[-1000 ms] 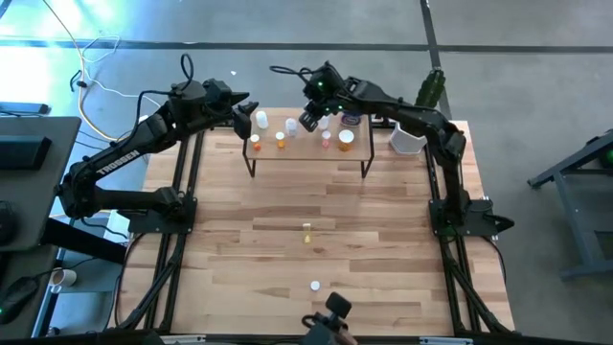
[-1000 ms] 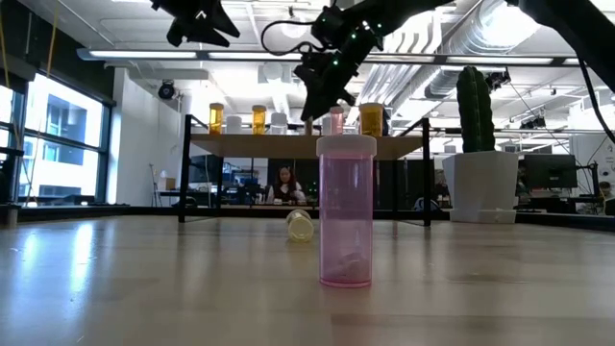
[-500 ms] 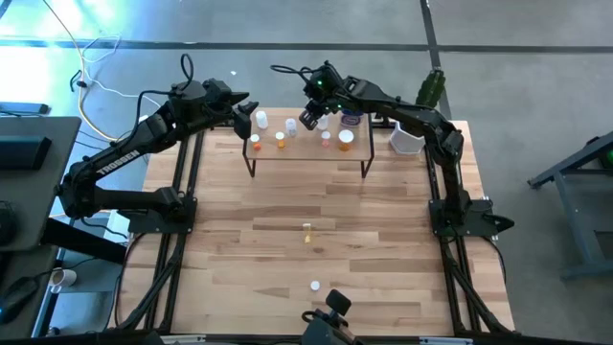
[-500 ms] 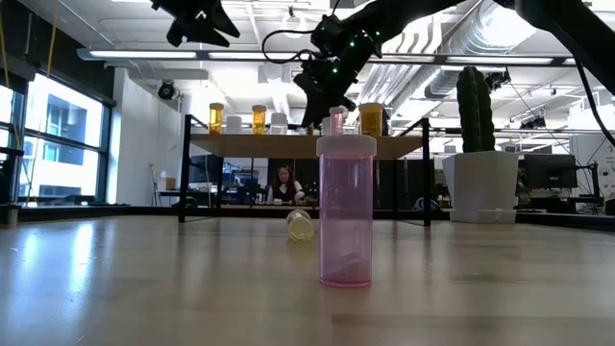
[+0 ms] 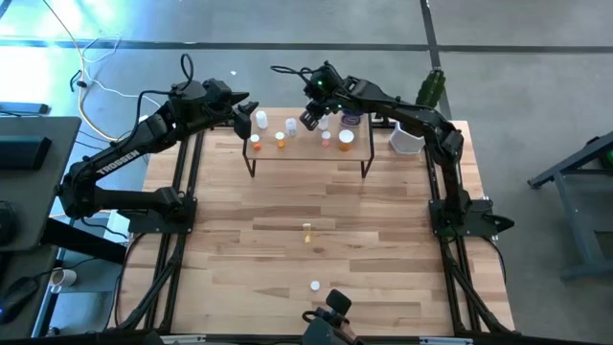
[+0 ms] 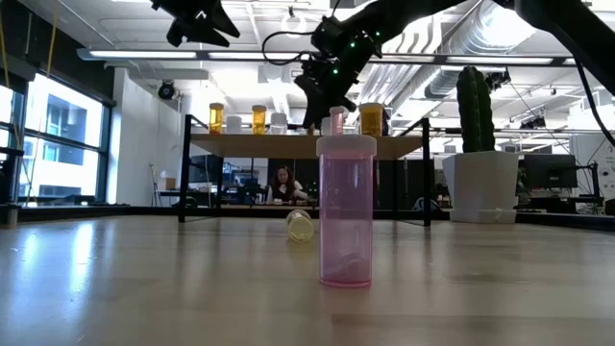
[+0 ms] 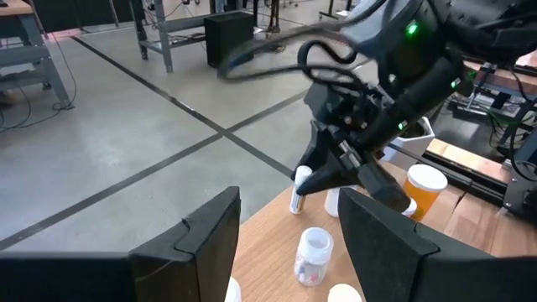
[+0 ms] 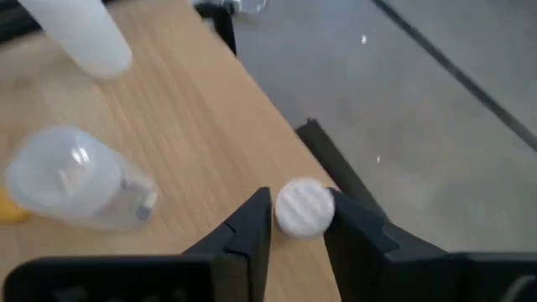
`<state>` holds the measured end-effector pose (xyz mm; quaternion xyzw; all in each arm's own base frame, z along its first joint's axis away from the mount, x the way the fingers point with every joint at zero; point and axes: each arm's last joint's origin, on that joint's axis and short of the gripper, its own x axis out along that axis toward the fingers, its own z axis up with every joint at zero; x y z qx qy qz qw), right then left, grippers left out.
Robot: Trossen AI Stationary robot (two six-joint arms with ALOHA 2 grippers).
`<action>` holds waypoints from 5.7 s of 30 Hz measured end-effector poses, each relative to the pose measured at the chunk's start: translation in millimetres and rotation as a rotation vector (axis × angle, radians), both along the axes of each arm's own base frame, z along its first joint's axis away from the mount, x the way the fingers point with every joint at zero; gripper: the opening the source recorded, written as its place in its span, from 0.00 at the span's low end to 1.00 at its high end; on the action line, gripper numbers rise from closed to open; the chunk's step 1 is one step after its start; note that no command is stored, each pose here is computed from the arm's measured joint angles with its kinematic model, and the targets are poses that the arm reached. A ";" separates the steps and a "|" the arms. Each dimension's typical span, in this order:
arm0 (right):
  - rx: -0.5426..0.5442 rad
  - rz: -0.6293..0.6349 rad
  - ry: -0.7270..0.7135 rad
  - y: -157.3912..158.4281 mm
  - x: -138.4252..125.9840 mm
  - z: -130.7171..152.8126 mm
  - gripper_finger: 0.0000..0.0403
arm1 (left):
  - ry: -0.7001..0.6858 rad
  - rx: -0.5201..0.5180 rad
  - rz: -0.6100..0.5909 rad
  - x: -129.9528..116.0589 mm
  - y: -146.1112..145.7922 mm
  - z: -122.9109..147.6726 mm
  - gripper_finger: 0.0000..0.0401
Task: Pick and place medicine bottles onto shelf by color
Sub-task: Put the white pill bottle on the shelf, then put the yellow pill bottle on the shelf
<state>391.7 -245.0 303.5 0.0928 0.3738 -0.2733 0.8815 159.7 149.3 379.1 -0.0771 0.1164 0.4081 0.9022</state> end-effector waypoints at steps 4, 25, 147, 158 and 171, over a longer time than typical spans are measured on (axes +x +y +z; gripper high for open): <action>0.004 0.000 0.005 -0.5 0.8 -2.7 0.28 | 0.000 0.000 0.000 0.0 0.0 -0.1 0.48; -0.071 0.009 -0.084 2.1 -3.6 50.2 0.30 | 0.000 0.000 0.000 0.0 0.0 0.0 0.48; 0.671 -0.352 0.194 284.7 34.3 -115.9 0.43 | 0.439 -0.432 -0.240 17.6 -147.4 -52.2 0.48; 0.700 -0.347 0.232 286.2 43.1 -143.3 0.43 | 0.439 -0.431 -0.240 17.6 -147.4 -52.1 0.48; 0.723 -0.324 0.288 287.4 46.0 -161.0 0.31 | 0.439 -0.432 -0.241 17.6 -147.4 -52.1 0.48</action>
